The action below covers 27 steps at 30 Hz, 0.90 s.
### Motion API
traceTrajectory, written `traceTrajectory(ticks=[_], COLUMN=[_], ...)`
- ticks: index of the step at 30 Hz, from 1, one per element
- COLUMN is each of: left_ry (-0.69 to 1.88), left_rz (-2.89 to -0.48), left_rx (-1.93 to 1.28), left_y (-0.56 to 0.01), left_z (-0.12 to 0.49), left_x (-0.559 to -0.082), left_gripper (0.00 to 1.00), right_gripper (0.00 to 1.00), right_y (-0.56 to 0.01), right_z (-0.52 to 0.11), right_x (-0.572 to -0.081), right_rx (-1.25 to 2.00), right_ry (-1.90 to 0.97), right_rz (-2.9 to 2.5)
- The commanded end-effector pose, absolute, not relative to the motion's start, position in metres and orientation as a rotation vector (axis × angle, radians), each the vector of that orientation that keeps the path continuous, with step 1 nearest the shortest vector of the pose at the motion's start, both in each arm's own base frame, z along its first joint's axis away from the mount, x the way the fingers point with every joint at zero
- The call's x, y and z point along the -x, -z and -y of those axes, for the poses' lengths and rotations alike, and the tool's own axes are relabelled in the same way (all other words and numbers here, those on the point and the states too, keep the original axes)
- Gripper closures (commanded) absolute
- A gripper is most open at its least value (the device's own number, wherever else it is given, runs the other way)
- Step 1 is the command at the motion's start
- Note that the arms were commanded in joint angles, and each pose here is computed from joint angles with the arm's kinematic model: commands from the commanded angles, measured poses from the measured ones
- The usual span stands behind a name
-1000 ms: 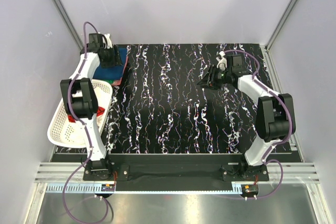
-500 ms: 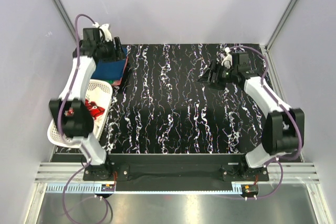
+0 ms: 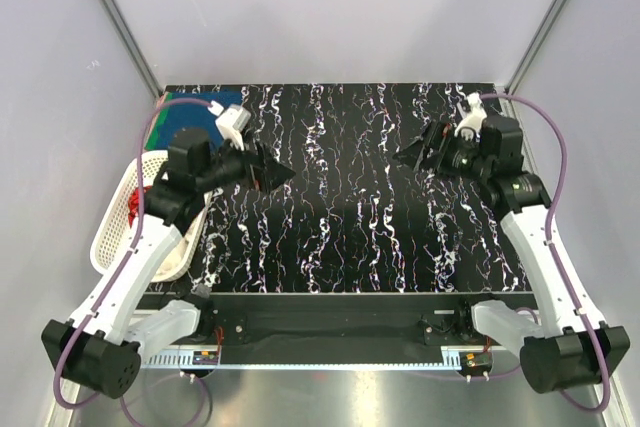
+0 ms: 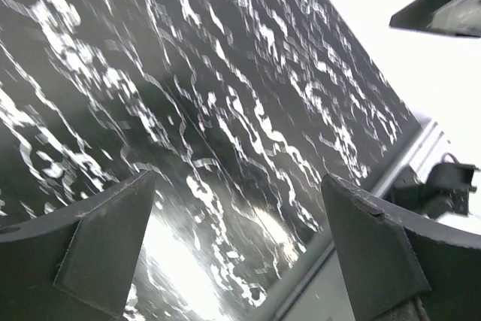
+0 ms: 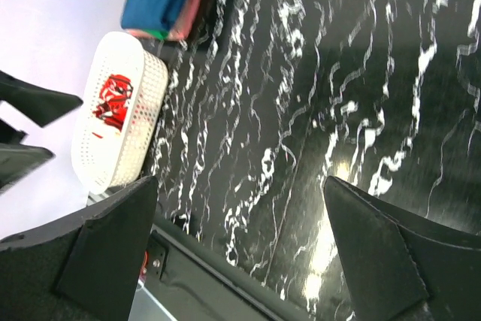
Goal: Fold and stack the t-shirts
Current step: Neatly place the folded tshirt to the corner
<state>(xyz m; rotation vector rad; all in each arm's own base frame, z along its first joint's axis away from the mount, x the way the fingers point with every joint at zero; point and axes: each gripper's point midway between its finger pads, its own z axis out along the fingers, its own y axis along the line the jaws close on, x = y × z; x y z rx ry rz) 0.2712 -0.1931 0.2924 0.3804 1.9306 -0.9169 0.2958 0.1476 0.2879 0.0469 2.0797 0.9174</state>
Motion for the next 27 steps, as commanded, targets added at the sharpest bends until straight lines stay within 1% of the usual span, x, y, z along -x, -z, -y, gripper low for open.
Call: traceTrajectory(ticks=[1,6,10,27], left_ry=[1.007,0.999,0.978,0.983], left_rz=[-1.891,-1.882,-1.84,-1.783], left_rx=[-0.381,-0.393,-0.409,-0.463], left_y=[-0.288,-0.279,-0.289,-0.302], left_z=[0.204,0.201,0.199,0.199], left_x=[-0.262,-0.256,-0.253,-0.242], left_gripper=[0.01,0.01,0.01,0.01], right_gripper=[0.0,0.0,0.0,0.0], right_y=[-0.264,-0.249,-0.258,-0.278], right_z=[-0.147,-0.141,-0.138,-0.127], right_x=[-0.284,-0.272,-0.265,-0.268], right_rx=[-0.108,-0.102,-0.079,-0.128], right_ry=[-0.935,-0.894,-0.885,-0.829], right_rz=[-2.147,-2.151,-2.09,-1.986])
